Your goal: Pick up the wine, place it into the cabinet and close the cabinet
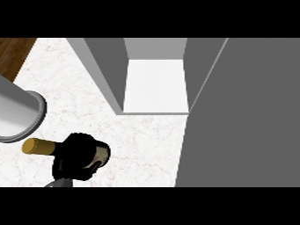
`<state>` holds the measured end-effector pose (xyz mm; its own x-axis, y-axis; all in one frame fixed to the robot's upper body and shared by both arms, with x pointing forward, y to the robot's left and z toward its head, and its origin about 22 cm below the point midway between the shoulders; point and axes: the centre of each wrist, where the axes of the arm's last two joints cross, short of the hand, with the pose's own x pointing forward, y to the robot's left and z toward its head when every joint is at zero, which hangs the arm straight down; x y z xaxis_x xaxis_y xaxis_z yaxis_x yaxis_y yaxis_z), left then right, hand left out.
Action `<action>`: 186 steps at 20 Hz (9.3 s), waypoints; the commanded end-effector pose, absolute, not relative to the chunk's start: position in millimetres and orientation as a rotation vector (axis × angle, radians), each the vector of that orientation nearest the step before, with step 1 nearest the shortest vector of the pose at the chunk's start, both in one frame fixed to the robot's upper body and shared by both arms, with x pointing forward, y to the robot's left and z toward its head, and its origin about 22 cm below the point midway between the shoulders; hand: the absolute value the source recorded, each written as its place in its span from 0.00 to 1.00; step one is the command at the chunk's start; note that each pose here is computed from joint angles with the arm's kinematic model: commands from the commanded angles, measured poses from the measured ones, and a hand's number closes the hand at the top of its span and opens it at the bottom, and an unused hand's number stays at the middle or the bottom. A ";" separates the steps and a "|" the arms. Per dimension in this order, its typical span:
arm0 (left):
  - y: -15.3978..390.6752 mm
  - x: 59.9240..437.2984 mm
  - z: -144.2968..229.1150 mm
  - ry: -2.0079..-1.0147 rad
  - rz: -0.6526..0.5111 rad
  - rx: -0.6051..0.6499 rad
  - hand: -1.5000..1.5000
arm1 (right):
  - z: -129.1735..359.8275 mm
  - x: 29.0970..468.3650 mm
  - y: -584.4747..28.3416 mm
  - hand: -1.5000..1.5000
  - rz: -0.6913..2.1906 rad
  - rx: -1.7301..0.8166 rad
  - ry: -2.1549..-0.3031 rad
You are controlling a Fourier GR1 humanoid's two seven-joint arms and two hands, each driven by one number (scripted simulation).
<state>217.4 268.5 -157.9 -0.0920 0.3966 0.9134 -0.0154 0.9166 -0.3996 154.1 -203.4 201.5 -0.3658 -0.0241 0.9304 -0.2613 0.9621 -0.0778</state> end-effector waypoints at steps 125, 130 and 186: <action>73.7 387.6 -5.6 -1.553 0.511 -0.239 1.00 | 185.2 188.5 -195.6 0.00 0.321 0.376 -1.949; 69.0 389.8 1.0 -1.570 0.562 -0.195 0.00 | 183.7 186.9 -192.0 0.00 0.341 0.362 -1.939; 32.1 329.6 -23.3 -1.766 0.303 -0.256 0.00 | 194.8 162.7 -206.5 0.00 0.279 0.293 -1.919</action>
<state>335.1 29.9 -17.2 -0.1917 0.3395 0.9209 0.0259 0.9397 -0.3411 177.9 -206.8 184.3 -0.3481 -0.0765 0.9343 -0.3347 0.9411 -0.0477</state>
